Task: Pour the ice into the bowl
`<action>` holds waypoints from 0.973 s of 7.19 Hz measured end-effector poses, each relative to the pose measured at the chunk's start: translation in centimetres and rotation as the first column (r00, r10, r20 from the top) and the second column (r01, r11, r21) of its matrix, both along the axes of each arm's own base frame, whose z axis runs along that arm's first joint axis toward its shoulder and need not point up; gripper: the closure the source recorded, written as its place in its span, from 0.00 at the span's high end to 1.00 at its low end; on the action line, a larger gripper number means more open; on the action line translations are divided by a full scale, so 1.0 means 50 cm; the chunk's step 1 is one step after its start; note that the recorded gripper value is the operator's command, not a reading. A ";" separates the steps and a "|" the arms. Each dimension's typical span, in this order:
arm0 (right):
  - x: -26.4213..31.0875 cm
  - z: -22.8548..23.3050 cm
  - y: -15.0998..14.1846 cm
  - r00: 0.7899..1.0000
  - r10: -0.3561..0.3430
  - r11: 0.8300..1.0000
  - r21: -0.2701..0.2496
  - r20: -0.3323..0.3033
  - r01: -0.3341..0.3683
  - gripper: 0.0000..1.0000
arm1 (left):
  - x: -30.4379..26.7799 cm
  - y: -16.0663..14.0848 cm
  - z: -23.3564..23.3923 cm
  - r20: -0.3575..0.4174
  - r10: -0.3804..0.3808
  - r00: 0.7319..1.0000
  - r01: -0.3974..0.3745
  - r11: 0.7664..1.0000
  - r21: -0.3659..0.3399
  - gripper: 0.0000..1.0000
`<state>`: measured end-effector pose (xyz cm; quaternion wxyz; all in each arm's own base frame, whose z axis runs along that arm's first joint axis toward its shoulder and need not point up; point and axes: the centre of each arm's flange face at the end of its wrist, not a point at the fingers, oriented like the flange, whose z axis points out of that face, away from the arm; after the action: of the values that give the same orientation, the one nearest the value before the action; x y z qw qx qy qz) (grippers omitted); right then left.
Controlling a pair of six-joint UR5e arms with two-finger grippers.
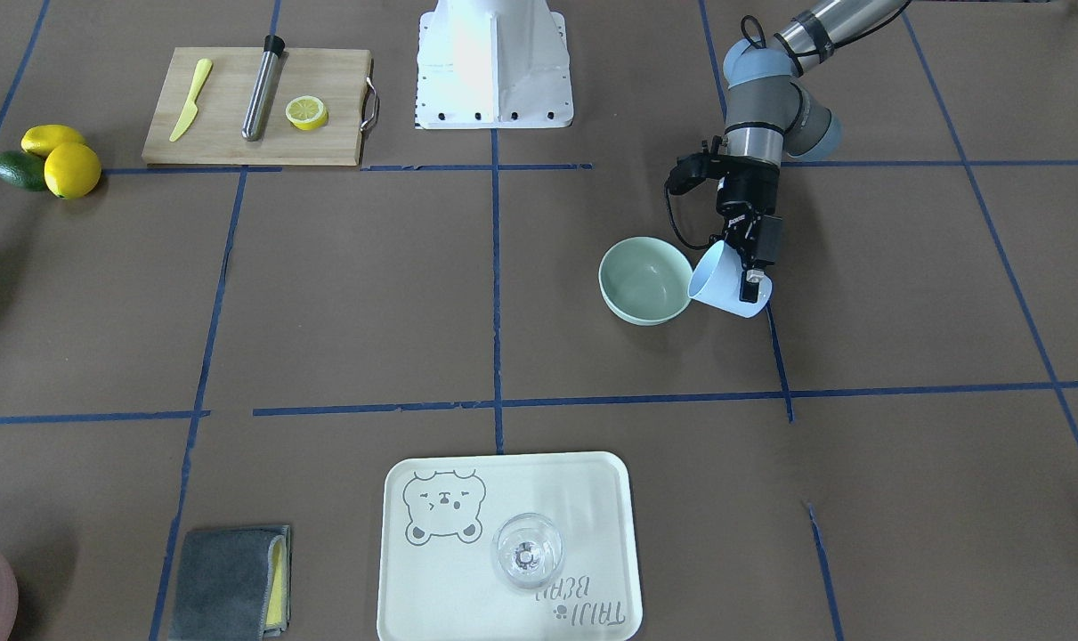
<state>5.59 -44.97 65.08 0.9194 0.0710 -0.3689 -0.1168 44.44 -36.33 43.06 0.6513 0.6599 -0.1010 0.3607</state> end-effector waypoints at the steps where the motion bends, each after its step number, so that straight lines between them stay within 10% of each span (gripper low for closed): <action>1: 0.000 0.000 0.000 1.000 0.001 1.000 0.000 0.000 -0.001 1.00 | 0.003 -0.001 -0.012 0.061 -0.014 0.998 0.012 0.999 0.032 0.00; 7: 0.003 0.000 0.000 1.000 0.003 1.000 0.000 0.000 -0.003 1.00 | 0.018 -0.002 -0.057 0.356 -0.068 0.932 0.008 0.986 0.165 0.00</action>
<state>5.73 -44.95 65.10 0.9195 0.0714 -0.3688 -0.1153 45.34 -36.44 40.21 0.5732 0.6309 -0.2603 0.4534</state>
